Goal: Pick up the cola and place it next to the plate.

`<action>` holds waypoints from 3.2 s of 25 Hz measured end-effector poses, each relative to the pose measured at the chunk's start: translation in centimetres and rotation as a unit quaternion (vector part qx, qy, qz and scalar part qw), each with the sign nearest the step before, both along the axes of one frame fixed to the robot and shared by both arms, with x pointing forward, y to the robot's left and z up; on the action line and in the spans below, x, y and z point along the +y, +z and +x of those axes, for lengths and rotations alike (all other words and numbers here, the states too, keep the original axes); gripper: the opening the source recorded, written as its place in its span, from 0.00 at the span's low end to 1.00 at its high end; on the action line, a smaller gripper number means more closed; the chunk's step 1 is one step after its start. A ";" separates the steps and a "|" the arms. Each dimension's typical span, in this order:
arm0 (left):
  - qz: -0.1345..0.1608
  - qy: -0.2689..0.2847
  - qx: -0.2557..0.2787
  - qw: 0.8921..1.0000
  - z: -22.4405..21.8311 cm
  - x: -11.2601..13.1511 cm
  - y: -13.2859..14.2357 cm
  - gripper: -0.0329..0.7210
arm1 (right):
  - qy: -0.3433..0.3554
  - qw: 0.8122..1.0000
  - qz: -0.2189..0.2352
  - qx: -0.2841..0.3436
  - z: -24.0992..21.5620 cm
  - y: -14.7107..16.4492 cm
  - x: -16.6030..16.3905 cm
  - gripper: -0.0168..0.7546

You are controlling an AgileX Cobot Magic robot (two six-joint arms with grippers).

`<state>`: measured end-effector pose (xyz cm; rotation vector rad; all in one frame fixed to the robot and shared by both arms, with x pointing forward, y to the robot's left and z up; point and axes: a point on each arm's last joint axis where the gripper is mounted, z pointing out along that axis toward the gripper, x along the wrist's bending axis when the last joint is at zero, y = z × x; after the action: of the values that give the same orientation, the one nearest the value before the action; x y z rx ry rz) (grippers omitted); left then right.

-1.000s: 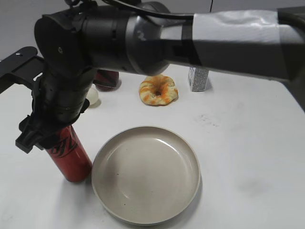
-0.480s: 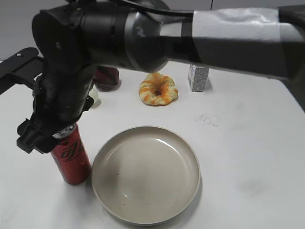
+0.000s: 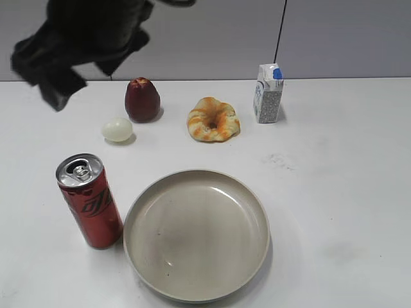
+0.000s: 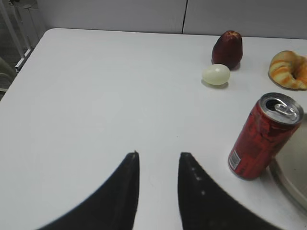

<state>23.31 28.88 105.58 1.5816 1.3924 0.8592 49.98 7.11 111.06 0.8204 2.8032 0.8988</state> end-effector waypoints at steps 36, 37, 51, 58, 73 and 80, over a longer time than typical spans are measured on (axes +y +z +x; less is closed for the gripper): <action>0.000 0.000 0.000 1.000 0.0 0.0 0.0 0.34 | -0.330 0.944 0.006 -0.022 -20.4 -5.0 -34.2 0.79; 0.000 0.000 0.000 1.000 0.0 0.0 0.0 0.34 | -0.328 0.944 0.008 -0.026 -20.8 -5.5 -34.5 0.79; 0.000 0.000 0.000 1.000 0.0 0.0 0.0 0.34 | -0.308 0.949 0.040 -0.060 -21.7 -6.7 -34.7 0.78; 0.000 0.000 0.000 1.000 0.0 0.0 0.0 0.34 | -0.336 0.930 0.092 -0.118 -23.7 -6.1 -35.8 0.78; 0.000 0.000 0.000 1.000 0.0 0.0 0.0 0.34 | -0.485 0.837 0.125 -0.219 -26.6 -5.8 -36.9 0.78; 0.000 0.000 0.000 1.000 0.0 0.0 0.0 0.34 | -0.485 0.837 0.125 -0.219 -26.6 -5.8 -36.9 0.78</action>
<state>23.31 28.88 105.58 1.5816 1.3924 0.8592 23.40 -29.78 105.23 1.5831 1.5351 1.0340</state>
